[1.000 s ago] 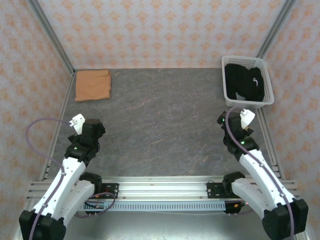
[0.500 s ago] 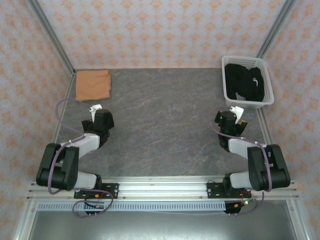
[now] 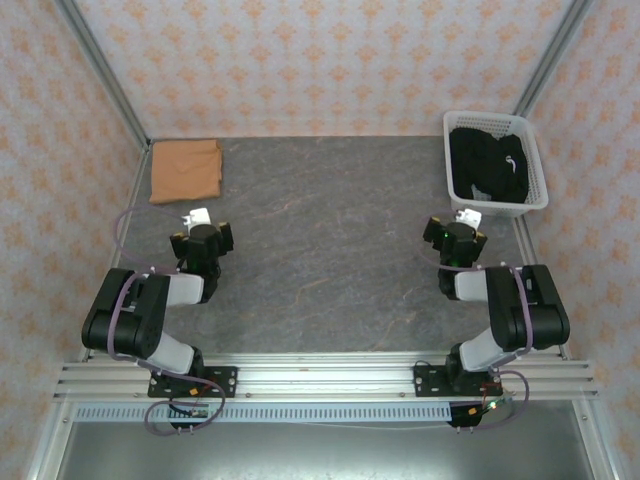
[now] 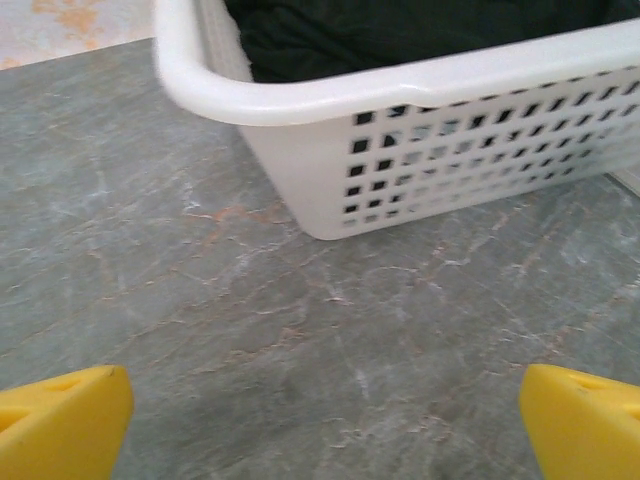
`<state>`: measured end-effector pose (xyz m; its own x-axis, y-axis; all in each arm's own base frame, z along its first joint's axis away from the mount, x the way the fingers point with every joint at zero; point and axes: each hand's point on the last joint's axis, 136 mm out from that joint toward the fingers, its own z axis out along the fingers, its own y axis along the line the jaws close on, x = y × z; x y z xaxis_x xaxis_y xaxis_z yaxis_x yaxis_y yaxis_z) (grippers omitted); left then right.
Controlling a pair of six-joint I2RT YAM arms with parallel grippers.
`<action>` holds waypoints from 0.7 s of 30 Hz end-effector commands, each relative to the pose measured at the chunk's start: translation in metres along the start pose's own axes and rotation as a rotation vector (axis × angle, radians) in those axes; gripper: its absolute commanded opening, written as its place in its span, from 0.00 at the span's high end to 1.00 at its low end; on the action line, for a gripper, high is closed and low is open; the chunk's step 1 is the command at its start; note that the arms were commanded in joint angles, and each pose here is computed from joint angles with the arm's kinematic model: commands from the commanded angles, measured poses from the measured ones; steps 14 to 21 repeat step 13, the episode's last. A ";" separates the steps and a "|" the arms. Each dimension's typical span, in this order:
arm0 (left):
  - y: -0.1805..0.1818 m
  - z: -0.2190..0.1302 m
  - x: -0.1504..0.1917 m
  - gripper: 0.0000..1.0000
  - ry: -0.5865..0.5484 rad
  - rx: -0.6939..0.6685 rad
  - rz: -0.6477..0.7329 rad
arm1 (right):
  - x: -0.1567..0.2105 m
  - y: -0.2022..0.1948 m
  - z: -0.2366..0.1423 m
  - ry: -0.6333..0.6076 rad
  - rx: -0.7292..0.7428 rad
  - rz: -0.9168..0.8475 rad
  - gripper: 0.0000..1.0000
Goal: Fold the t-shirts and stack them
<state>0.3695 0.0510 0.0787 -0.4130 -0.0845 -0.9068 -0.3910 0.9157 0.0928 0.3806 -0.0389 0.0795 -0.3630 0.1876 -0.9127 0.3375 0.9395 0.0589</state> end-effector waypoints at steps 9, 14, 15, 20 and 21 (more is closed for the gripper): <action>-0.003 0.000 -0.024 0.00 -0.076 0.004 -0.017 | -0.014 0.004 0.003 -0.037 -0.001 -0.012 0.01; -0.003 0.000 -0.024 0.00 -0.075 0.003 -0.018 | -0.014 0.004 0.002 -0.042 -0.006 -0.010 0.01; -0.003 0.000 -0.024 0.00 -0.075 0.003 -0.018 | -0.014 0.004 0.002 -0.042 -0.006 -0.010 0.01; -0.003 0.000 -0.024 0.00 -0.075 0.003 -0.018 | -0.014 0.004 0.002 -0.042 -0.006 -0.010 0.01; -0.003 0.000 -0.024 0.00 -0.075 0.003 -0.018 | -0.014 0.004 0.002 -0.042 -0.006 -0.010 0.01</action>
